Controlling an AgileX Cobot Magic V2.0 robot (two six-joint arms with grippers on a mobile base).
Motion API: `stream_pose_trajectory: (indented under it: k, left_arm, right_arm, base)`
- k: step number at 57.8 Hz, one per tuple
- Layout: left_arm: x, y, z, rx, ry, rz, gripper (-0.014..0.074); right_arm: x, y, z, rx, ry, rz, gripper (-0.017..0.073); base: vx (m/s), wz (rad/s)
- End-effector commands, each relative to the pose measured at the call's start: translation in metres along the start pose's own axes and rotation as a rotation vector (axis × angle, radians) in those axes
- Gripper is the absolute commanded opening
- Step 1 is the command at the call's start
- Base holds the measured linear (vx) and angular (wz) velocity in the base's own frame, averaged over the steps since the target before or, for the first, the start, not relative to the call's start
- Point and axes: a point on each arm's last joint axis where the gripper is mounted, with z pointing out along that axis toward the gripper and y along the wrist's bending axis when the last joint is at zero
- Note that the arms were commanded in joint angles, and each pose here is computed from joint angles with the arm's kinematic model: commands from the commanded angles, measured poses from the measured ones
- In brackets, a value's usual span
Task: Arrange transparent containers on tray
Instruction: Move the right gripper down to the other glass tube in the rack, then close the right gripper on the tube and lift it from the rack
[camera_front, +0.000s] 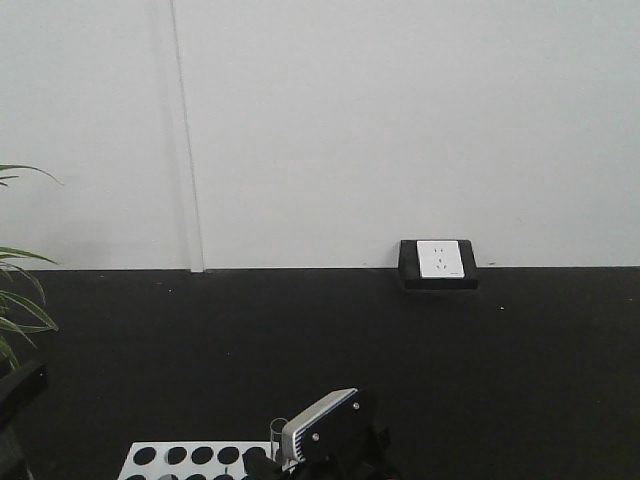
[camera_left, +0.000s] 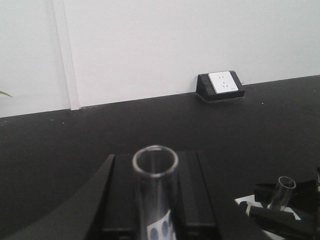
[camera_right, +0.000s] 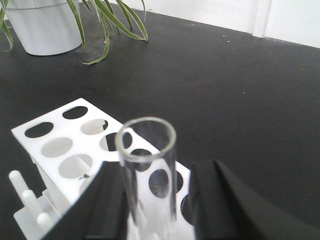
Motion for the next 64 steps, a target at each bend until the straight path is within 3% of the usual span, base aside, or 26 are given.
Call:
stream_pose_trajectory:
  k: [1,16,29,38,47,58,64]
  left_arm:
    - [-0.020,-0.004,-0.005,0.026,-0.137,-0.004,0.0066]
    - [-0.020,-0.004,-0.005,0.026,-0.137,-0.004,0.0066]
    - [-0.020,-0.004,-0.005,0.026,-0.139,-0.004,0.0066]
    - [-0.020,-0.004,-0.005,0.026,-0.139,-0.004,0.0066]
    - [-0.020,-0.004,-0.005,0.026,-0.139,-0.004,0.0066]
    - [-0.020,-0.004,-0.005,0.026,-0.139,-0.004,0.0066]
    - [-0.021,-0.004,-0.005,0.027,-0.147,-0.004,0.0066]
  right_arm:
    - [-0.031,0.002,-0.005,-0.019,-0.161,-0.018,0.0218]
    - [-0.037,0.003,-0.008,-0.018,-0.172,-0.021,0.0091]
    - [-0.063,0.002,-0.031,0.020,-0.145,-0.014,0.0090]
    - [-0.086,0.004,-0.055,0.043,-0.148,-0.074,0.0090]
    - [-0.115,0.003,-0.075,0.077,-0.194,-0.038,0.0090]
    - [-0.162,0.004,-0.092,0.100,-0.219,-0.095,0.0090]
    - [-0.183,0.006,-0.104,0.105,-0.222,-0.095,0.0090]
  base:
    - [0.00,0.00]
    - [0.00,0.00]
    - [0.00,0.00]
    - [0.00,0.00]
    - [0.00,0.00]
    - [0.00,0.00]
    - [0.00,0.00]
